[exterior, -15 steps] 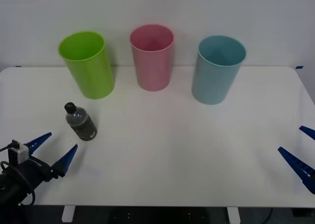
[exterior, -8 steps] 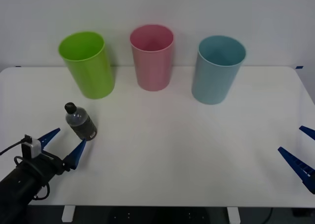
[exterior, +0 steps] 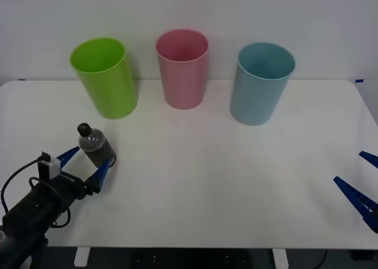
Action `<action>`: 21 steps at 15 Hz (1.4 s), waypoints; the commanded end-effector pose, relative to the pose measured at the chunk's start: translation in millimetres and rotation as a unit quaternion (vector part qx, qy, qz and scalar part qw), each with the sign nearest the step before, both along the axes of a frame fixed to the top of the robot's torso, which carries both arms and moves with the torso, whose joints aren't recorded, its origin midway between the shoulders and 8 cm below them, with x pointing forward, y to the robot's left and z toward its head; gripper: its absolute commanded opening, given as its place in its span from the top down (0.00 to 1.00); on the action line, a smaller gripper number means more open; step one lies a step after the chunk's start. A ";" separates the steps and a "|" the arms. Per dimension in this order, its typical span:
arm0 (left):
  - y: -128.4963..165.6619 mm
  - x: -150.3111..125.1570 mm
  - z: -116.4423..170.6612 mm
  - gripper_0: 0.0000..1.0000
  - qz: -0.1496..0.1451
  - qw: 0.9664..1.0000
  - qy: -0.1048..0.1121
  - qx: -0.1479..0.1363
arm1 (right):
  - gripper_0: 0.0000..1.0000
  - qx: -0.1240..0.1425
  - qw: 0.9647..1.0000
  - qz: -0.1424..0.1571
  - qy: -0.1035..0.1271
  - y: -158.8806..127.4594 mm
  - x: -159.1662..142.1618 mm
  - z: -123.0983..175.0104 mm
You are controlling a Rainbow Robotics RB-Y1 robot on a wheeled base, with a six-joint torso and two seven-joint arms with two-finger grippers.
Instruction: Grasp the object on the table and drop it into the matching bin: aluminum can to the light blue bin, PET bottle to the pink bin.
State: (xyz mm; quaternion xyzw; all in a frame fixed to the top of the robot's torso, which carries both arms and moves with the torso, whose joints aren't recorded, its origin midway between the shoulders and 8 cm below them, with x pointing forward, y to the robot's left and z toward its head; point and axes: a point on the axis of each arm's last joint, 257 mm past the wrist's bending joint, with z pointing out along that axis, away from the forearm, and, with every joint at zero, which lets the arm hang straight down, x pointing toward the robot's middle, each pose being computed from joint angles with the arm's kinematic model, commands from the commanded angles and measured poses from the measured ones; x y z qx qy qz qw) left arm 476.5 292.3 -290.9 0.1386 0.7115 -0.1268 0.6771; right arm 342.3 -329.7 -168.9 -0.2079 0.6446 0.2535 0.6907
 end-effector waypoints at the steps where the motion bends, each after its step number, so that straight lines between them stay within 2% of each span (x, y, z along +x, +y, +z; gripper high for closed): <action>1: -4.3 9.6 -1.7 0.00 -0.003 1.000 0.001 0.003 | 0.00 0.000 1.000 0.000 0.000 0.0 0.0 0.0; 6: -11.0 22.7 -1.6 0.00 0.006 1.000 0.000 0.002 | 0.00 0.000 1.000 0.000 0.000 0.0 0.0 0.0; 13: -18.7 27.1 -4.1 0.00 0.011 1.000 0.003 -0.002 | 0.00 0.000 1.000 0.000 0.000 0.0 0.0 0.0; 14: -19.1 27.2 -4.3 0.06 0.011 1.000 0.003 -0.002 | 0.00 0.000 1.000 0.000 0.000 0.0 0.0 0.0; 15: -19.1 27.2 -4.3 0.57 0.011 1.000 0.003 -0.002 | 0.00 0.000 1.000 0.000 0.000 0.0 0.0 0.0; 16: -19.8 27.2 -4.4 0.90 0.010 1.000 0.003 0.000 | 0.00 0.000 1.000 0.000 0.000 0.0 0.0 0.0; 17: -20.6 27.1 -4.8 1.00 0.009 1.000 0.003 0.001 | 0.00 0.000 1.000 0.000 0.000 0.0 0.0 0.0; 21: -19.8 25.4 -7.0 1.00 0.010 1.000 0.006 -0.001 | 0.00 0.000 1.000 0.000 0.000 0.0 0.0 0.0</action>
